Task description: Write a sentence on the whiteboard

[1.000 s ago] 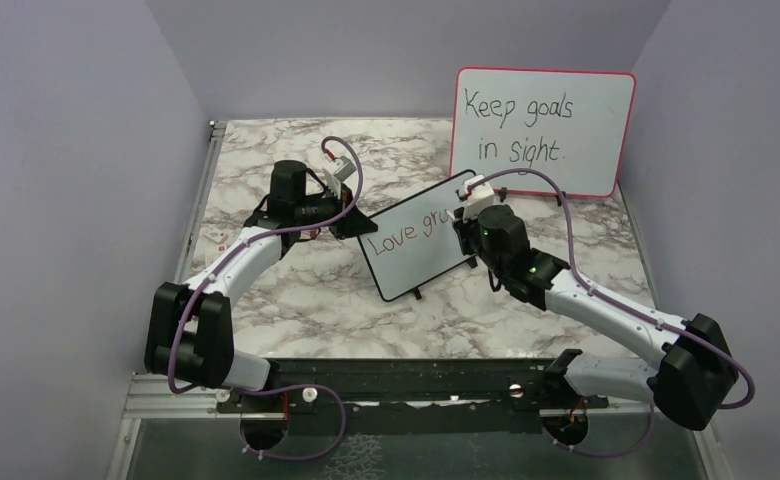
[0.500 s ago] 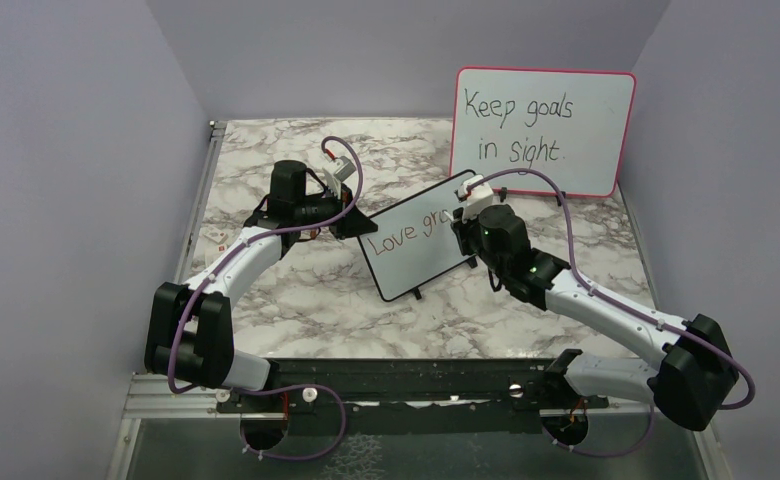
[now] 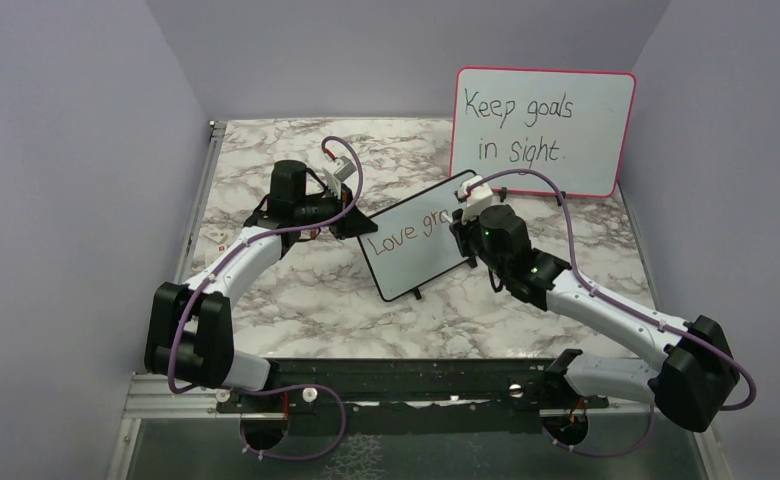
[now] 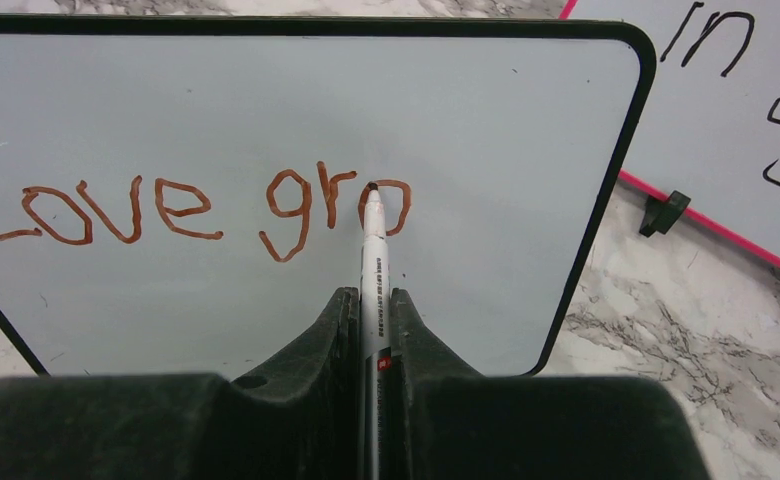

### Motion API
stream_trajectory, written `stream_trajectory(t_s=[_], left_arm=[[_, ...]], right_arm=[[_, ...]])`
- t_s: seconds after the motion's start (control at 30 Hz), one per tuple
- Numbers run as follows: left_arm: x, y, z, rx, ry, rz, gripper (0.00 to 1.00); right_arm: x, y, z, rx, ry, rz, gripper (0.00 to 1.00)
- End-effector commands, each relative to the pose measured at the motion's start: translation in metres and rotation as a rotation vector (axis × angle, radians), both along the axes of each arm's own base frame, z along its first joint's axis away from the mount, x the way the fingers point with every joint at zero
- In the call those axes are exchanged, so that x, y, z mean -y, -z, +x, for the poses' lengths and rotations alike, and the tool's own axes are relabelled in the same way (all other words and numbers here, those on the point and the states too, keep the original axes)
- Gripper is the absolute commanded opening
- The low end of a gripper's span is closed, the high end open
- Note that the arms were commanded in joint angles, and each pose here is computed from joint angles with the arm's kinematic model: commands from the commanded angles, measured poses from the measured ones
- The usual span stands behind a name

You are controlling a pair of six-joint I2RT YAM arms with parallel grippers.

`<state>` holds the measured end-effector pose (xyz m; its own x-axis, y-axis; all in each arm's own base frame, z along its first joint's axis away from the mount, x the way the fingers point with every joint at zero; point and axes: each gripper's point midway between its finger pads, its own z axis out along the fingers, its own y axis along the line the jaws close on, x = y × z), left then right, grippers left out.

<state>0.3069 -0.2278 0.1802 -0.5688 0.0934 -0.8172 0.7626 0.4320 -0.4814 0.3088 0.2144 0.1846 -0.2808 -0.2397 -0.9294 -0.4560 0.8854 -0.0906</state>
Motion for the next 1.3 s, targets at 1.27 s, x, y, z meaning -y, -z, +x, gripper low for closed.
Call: stream_trajectory(t_s=[1.27], left_arm=[[-0.022, 0.059, 0.005, -0.064, -0.091, 0.202, 0.00]], right_arm=[[0.012, -0.015, 0.016, 0.058, 0.047, 0.009, 0.00]])
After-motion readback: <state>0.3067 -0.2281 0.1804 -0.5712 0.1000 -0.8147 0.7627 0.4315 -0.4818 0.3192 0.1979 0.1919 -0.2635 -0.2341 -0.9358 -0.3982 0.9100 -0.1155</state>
